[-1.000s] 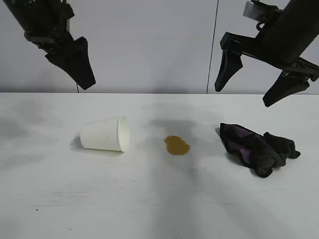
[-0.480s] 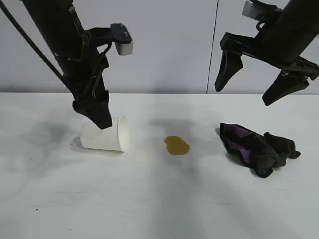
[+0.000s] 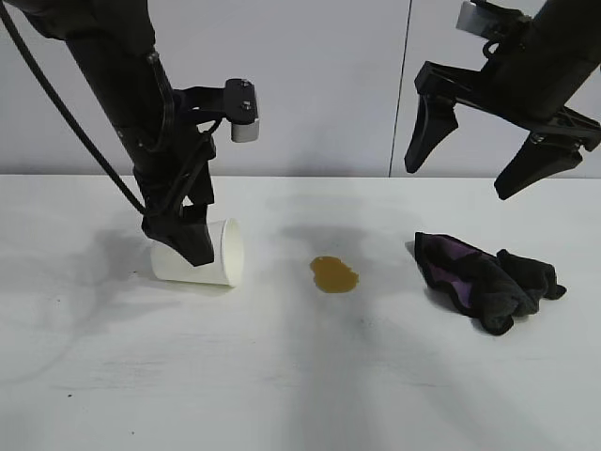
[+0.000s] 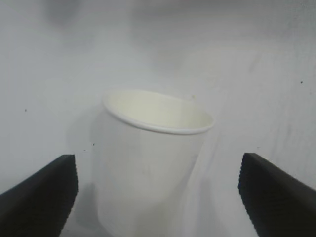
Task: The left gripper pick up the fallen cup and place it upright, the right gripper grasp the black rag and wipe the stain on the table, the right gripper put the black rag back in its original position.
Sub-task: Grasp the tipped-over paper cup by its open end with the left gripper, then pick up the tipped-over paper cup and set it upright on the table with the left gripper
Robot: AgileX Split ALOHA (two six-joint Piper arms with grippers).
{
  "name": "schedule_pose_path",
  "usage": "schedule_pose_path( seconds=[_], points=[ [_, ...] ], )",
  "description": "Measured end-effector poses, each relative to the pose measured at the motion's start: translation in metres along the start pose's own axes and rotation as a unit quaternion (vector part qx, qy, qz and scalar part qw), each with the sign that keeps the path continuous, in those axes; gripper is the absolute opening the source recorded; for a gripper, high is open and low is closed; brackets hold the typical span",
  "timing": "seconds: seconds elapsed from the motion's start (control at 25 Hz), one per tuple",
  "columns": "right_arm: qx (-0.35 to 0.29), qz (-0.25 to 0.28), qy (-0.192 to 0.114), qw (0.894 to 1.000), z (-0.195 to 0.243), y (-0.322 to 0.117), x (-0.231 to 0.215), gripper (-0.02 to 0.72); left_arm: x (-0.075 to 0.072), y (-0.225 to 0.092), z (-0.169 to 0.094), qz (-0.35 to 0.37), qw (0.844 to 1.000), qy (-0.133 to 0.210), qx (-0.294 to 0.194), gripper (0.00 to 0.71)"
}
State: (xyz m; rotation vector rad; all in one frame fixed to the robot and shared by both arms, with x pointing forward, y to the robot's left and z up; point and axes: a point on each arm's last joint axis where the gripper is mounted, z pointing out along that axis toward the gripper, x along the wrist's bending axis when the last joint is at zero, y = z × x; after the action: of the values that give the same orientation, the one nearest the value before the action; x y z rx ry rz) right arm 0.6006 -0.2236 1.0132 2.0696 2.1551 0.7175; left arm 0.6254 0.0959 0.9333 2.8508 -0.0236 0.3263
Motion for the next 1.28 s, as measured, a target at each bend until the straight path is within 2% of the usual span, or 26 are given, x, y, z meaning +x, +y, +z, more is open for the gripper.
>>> schedule_pose_path(
  seconds=[0.16, 0.44, 0.52, 0.64, 0.76, 1.0, 1.28],
  points=[
    [0.0, 0.0, 0.0, 1.0, 0.0, 0.0, 0.0, 0.661, -0.002, -0.001, 0.012, -0.011, 1.0, -0.01, -0.007, 0.636],
    [0.002, -0.001, 0.0, 1.0, 0.0, 0.0, 0.0, 0.661, -0.001, -0.002, 0.023, -0.014, 1.0, -0.007, -0.008, 0.636],
    [0.002, -0.001, 0.0, 1.0, 0.0, 0.0, 0.0, 0.661, -0.001, -0.002, 0.023, -0.014, 1.0, -0.006, -0.008, 0.619],
    [0.002, -0.001, 0.0, 1.0, 0.0, 0.0, 0.0, 0.661, -0.001, -0.002, 0.023, 0.0, 1.0, -0.007, -0.008, 0.543],
    [0.002, -0.001, 0.0, 1.0, 0.0, 0.0, 0.0, 0.661, -0.001, -0.002, 0.023, 0.016, 1.0, -0.008, -0.008, 0.51],
    [0.002, -0.001, 0.0, 1.0, 0.0, 0.0, 0.0, 0.661, -0.001, -0.001, 0.023, 0.016, 1.0, -0.009, -0.011, 0.499],
    [0.003, -0.002, 0.0, 1.0, 0.0, -0.001, 0.0, 0.661, -0.004, 0.003, 0.022, -0.003, 0.998, -0.031, -0.052, 0.489]
  ],
)
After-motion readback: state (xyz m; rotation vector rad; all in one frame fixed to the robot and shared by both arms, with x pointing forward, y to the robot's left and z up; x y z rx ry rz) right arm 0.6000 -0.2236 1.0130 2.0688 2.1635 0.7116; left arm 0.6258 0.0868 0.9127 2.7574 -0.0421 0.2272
